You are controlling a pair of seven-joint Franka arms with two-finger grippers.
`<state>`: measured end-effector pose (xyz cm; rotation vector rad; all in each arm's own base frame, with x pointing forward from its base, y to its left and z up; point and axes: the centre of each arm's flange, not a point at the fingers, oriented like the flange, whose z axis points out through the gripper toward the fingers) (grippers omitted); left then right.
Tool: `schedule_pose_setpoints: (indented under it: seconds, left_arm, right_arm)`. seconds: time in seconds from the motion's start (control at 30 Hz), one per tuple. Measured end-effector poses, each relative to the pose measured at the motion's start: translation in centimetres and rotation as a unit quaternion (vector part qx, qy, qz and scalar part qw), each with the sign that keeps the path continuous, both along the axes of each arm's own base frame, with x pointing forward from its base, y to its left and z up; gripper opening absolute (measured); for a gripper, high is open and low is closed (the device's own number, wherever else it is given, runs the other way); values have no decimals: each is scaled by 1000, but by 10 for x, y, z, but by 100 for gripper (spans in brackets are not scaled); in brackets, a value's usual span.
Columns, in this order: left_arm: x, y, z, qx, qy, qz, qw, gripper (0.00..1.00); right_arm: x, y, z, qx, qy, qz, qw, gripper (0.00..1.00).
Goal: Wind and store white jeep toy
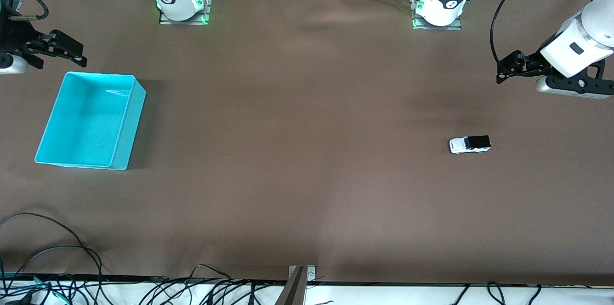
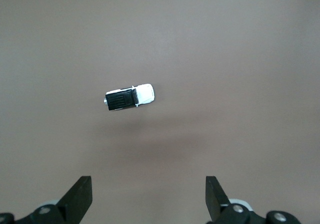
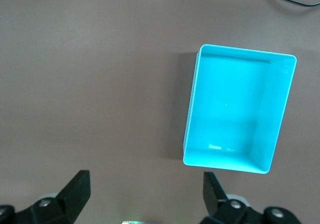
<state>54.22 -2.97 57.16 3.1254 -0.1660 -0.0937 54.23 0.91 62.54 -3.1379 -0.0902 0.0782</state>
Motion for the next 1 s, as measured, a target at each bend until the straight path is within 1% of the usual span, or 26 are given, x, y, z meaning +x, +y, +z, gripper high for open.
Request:
schedule_pose_setpoints:
  seconds: [1.0]
  left_arm:
    - [0,-2,2,0,1,1,1000,100]
  right_arm:
    - [1,-7,-1,0,1,-7,1000,100]
